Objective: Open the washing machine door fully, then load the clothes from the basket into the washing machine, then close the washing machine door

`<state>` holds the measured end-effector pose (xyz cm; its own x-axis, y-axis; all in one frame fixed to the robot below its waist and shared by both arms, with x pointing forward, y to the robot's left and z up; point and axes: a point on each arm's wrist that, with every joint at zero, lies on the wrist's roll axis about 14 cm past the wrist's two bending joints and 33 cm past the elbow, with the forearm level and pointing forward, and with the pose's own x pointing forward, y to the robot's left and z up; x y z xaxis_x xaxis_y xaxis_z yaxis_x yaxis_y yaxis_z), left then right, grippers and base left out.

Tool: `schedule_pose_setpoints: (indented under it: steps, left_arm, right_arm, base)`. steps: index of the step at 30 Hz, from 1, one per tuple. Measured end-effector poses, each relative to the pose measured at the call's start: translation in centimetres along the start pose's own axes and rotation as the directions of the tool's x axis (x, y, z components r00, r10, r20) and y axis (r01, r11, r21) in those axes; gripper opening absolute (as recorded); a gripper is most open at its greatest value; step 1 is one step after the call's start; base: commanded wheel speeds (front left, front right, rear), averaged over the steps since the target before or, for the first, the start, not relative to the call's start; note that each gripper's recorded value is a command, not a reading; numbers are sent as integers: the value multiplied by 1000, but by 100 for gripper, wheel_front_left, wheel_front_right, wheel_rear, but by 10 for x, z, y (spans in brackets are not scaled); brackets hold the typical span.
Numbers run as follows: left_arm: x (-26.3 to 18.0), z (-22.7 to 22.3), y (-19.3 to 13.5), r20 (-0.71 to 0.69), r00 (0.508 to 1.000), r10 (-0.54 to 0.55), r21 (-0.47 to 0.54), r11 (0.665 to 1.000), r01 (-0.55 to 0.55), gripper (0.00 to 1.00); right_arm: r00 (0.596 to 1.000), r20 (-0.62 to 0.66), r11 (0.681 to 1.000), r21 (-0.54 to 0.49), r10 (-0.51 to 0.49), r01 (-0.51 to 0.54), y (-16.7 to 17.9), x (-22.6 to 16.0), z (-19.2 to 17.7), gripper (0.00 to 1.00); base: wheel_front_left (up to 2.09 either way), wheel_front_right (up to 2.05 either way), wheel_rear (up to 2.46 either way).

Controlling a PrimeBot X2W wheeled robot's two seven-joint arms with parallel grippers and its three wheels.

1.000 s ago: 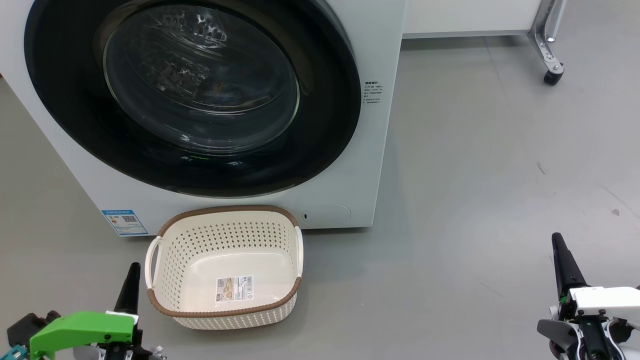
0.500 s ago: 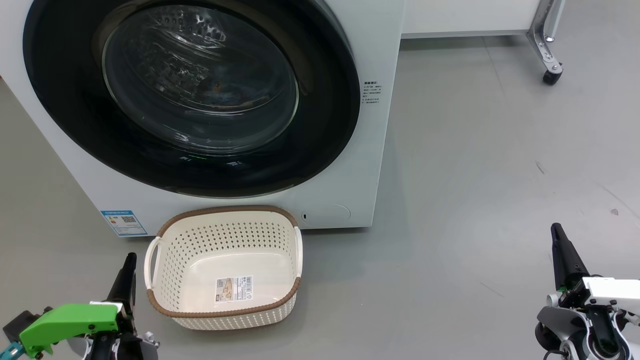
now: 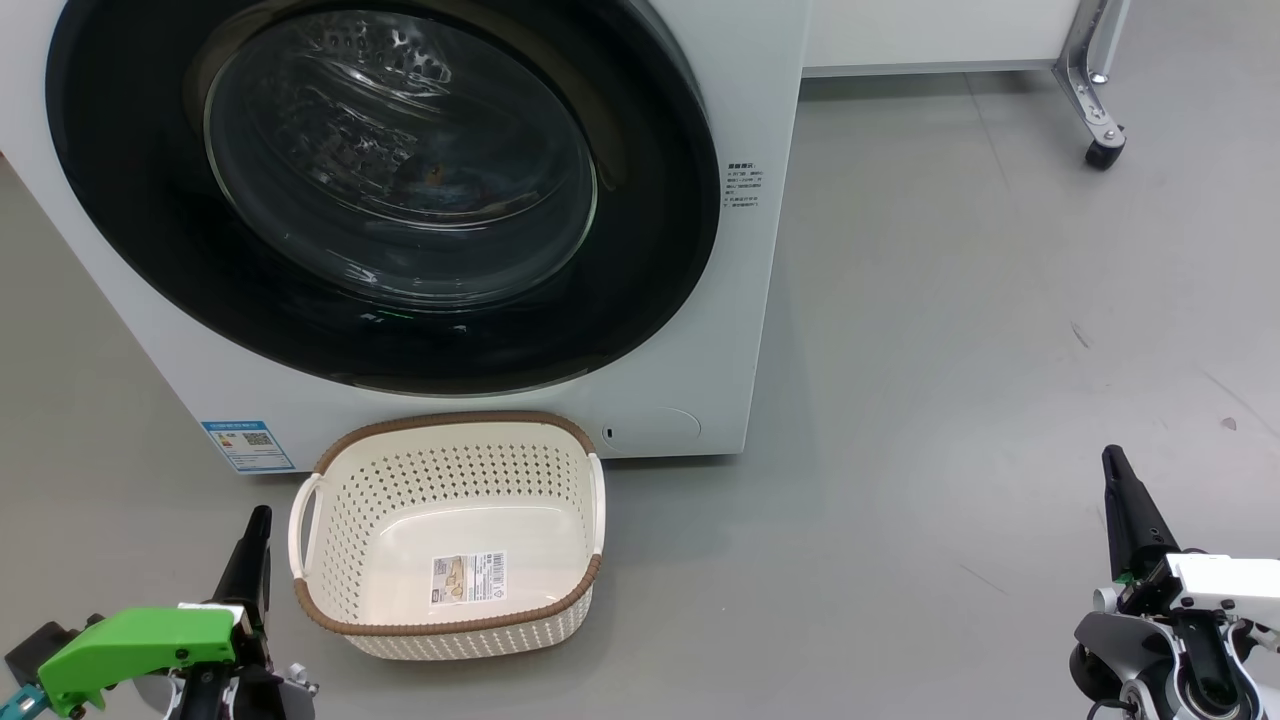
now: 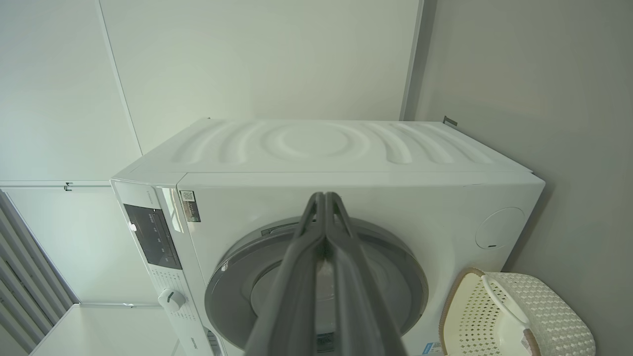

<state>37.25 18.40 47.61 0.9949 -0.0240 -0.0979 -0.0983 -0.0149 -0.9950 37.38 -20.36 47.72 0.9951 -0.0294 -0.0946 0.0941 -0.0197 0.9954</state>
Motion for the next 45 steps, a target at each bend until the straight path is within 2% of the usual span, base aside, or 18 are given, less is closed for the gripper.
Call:
schedule_pose_setpoints:
  steps: [45]
  left_arm:
    - [0, 1, 3, -3, 1000, 10, -1, 1000, -10, 0]
  right_arm:
    - [1000, 1, 1000, 1, -3, 3, -1, 0, 1, 0]
  base:
    - [0, 0, 0]
